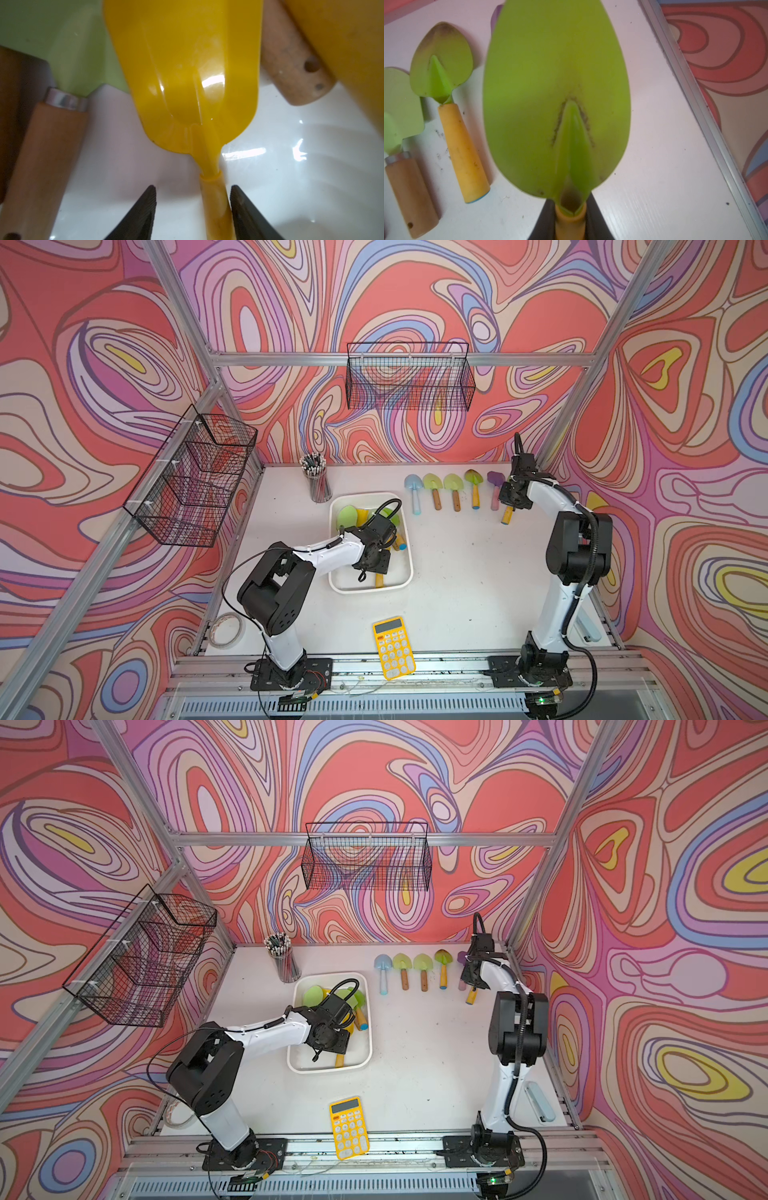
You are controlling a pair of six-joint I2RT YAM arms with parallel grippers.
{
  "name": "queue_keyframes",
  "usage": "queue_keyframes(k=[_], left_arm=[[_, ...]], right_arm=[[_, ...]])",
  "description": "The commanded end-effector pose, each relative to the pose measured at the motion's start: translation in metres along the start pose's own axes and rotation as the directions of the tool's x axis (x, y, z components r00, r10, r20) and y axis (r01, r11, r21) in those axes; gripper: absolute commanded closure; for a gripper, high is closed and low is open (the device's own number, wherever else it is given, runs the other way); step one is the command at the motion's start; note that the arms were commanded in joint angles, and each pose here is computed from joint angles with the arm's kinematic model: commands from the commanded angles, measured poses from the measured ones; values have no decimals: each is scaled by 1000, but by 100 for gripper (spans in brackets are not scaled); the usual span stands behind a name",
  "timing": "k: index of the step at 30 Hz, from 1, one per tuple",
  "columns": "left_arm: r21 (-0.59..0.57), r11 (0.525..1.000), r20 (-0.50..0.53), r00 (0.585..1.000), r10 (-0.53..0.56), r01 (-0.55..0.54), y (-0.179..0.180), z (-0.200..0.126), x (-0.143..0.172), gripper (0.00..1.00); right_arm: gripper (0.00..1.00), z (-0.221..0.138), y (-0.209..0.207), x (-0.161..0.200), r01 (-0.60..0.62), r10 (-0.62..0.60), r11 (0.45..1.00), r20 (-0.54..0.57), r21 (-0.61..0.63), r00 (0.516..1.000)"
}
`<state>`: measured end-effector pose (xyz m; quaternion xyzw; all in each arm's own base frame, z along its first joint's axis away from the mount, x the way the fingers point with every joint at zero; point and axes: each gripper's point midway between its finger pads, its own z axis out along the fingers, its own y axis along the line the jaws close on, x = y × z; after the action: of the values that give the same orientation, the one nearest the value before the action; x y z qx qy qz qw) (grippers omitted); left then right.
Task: Take the shovel out of the storage box
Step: Adjust the shovel in the storage box.
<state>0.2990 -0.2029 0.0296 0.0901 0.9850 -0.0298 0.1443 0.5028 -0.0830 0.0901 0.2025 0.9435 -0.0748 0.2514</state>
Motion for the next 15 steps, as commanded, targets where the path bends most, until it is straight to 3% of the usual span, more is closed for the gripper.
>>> queue_keyframes(k=[1, 15], left_arm=[[-90, 995, -17, 999, 29, -30, 17, -4, 8, 40], [1, 1000, 38, 999, 0, 0, 8, -24, 9, 40]], right_arm=[[89, 10, -17, -5, 17, -16, 997, -11, 82, 1000], [89, 64, -41, -25, 23, -12, 984, -63, 179, 998]])
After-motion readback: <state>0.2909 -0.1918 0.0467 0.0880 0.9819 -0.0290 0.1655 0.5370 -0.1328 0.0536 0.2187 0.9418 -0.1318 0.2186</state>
